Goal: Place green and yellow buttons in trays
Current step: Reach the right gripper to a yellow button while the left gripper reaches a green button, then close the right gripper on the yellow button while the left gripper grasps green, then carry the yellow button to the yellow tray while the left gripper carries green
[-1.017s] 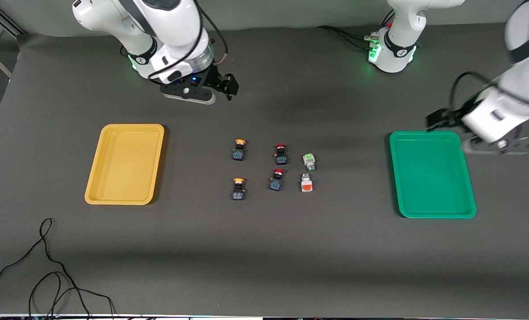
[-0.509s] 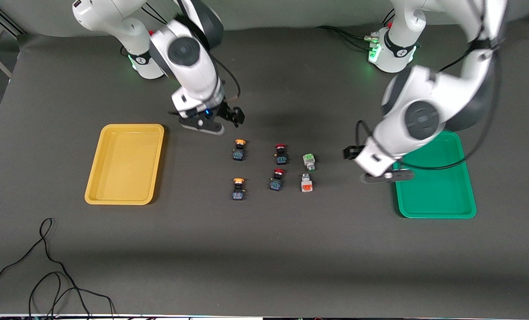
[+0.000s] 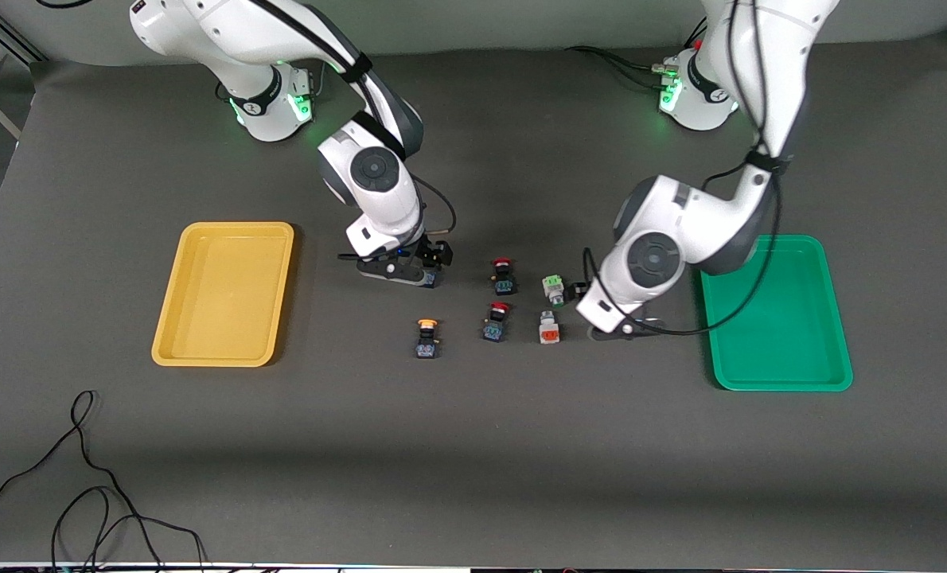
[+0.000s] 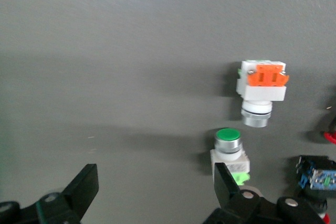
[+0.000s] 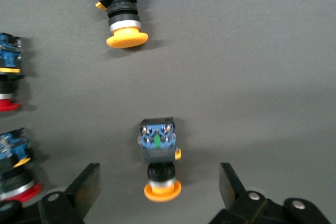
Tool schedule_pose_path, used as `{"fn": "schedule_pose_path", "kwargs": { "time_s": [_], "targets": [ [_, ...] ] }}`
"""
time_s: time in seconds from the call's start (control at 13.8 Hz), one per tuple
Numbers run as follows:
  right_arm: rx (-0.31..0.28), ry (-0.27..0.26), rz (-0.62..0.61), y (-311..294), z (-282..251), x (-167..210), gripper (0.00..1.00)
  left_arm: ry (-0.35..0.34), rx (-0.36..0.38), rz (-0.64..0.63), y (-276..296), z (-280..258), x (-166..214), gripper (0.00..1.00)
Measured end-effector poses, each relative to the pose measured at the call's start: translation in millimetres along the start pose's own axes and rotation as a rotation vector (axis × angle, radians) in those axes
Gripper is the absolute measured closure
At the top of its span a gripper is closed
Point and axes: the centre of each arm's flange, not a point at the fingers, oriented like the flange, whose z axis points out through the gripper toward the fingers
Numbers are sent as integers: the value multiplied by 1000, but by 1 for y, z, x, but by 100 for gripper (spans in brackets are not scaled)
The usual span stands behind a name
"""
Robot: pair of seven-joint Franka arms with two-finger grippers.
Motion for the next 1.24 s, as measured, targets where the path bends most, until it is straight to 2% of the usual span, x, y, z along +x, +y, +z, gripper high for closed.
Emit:
{"fn": "schedule_pose_path", "kwargs": {
  "time_s": [0.29,0.51,0.58,0.87,1.09,1.24],
  "targets": [
    [-16,0,-23,3,45,-2,0,51,-26,-42,21,58,-30,1],
    [-16,0,-24,3,50,-2,4,63,-34,-67,30,67,-40,1],
    [-15,0,-24,3,50,-2,13,64,-34,-74,31,67,-42,2],
    [-12,3,-23,2,48,0,59,67,-31,-91,24,52,-36,2],
    [-11,10,-19,-3,36,9,59,60,-25,-103,19,34,-29,2],
    [-47,-4,-17,-13,0,20,59,62,-27,-102,22,27,-28,2]
  ]
}}
